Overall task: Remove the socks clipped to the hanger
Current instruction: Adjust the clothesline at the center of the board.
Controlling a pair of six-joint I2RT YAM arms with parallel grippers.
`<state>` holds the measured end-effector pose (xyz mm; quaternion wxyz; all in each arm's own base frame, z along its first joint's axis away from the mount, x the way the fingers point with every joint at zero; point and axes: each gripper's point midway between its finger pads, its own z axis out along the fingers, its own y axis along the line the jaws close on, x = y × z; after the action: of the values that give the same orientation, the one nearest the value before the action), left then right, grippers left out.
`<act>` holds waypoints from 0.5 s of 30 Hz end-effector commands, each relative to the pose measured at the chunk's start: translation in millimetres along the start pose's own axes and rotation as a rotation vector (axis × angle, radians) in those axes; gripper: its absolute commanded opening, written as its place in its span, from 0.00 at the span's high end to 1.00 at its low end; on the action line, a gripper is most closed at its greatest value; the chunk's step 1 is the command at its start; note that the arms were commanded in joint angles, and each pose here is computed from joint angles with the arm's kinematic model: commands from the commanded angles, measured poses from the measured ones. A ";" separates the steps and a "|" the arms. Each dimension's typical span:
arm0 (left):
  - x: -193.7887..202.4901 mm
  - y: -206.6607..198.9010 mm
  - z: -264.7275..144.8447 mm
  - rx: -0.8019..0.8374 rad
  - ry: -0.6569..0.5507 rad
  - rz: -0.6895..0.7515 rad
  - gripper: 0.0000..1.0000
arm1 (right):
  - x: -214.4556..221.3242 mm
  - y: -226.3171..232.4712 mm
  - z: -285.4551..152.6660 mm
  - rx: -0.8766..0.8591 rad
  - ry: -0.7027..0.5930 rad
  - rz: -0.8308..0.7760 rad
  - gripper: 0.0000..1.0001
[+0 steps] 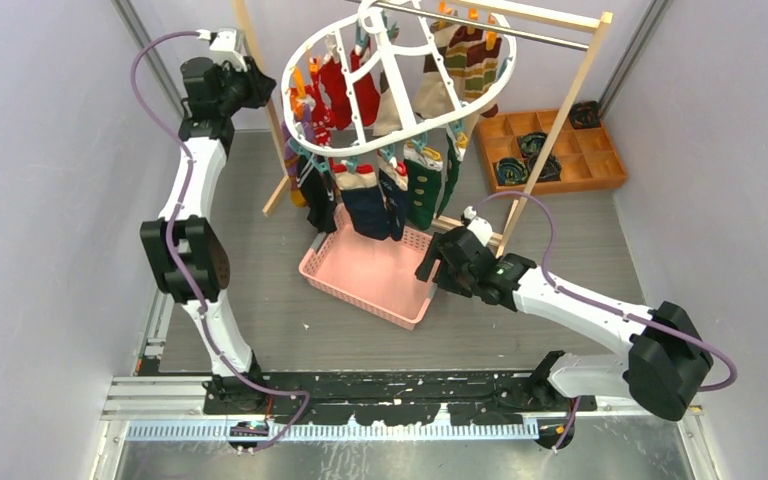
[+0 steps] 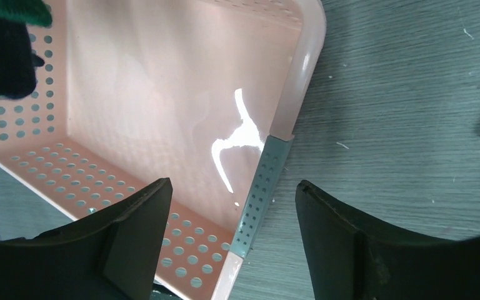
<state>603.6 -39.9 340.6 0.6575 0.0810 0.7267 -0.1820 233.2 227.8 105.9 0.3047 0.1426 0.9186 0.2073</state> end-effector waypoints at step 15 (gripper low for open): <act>-58.7 -23.5 -128.0 -0.199 -0.097 0.195 0.87 | -9.3 -4.4 18.8 0.061 -0.021 -0.206 0.34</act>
<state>515.6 -14.7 338.6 0.6465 0.0769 0.7543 -0.0846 242.0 223.6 88.3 0.3139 0.0952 0.9311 0.1599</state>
